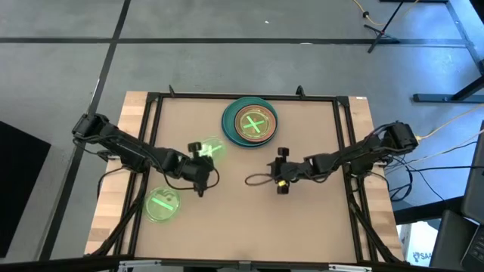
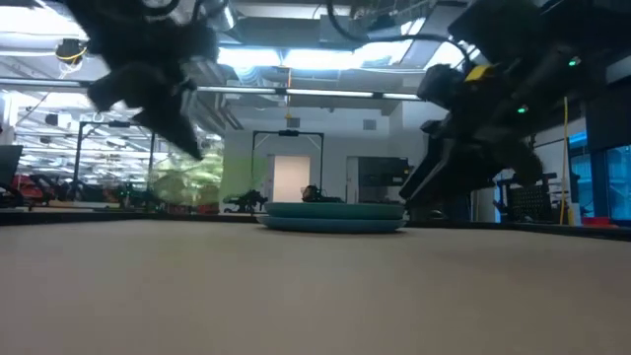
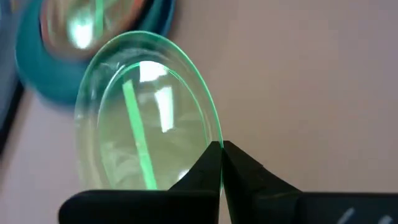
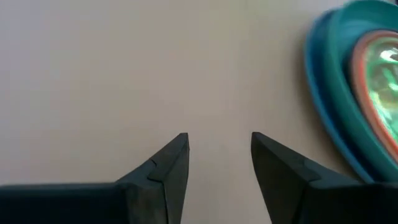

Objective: Stack plastic plates
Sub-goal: Stack the green transparent plate on top of the green transparent plate

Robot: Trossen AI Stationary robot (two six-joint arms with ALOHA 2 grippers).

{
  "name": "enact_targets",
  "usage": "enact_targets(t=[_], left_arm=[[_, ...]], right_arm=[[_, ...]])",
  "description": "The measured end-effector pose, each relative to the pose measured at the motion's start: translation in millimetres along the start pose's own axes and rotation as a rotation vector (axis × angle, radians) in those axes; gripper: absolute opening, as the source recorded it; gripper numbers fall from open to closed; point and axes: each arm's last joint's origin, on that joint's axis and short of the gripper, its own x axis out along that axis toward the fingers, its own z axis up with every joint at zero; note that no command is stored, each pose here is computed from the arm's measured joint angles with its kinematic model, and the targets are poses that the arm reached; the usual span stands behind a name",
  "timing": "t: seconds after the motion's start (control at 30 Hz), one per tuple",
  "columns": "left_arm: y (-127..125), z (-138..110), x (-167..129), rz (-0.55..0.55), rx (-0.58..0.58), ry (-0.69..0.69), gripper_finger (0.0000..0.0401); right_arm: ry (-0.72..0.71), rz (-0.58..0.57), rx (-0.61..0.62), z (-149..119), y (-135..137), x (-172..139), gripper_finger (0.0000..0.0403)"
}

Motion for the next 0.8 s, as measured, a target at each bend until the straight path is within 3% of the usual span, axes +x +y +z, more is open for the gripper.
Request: enact_targets(t=[0.3, 0.53, 0.8], left_arm=[[12.1, 39.2, 15.9, -0.012, 0.161, -0.285, 0.0001], [40.5, 58.3, 57.8, 0.020, 0.234, -0.388, 0.0001], [75.8, 63.1, 110.9, 0.045, 0.226, -0.481, 0.0001]], right_arm=[[-0.066, 0.022, -0.010, 5.7, 20.5, -7.9, 0.0165], [-0.070, 0.028, 0.034, 5.2, 29.8, -11.9, 0.0165], [-0.045, 0.030, 0.091, 0.5, 29.9, -11.5, 0.0165]])
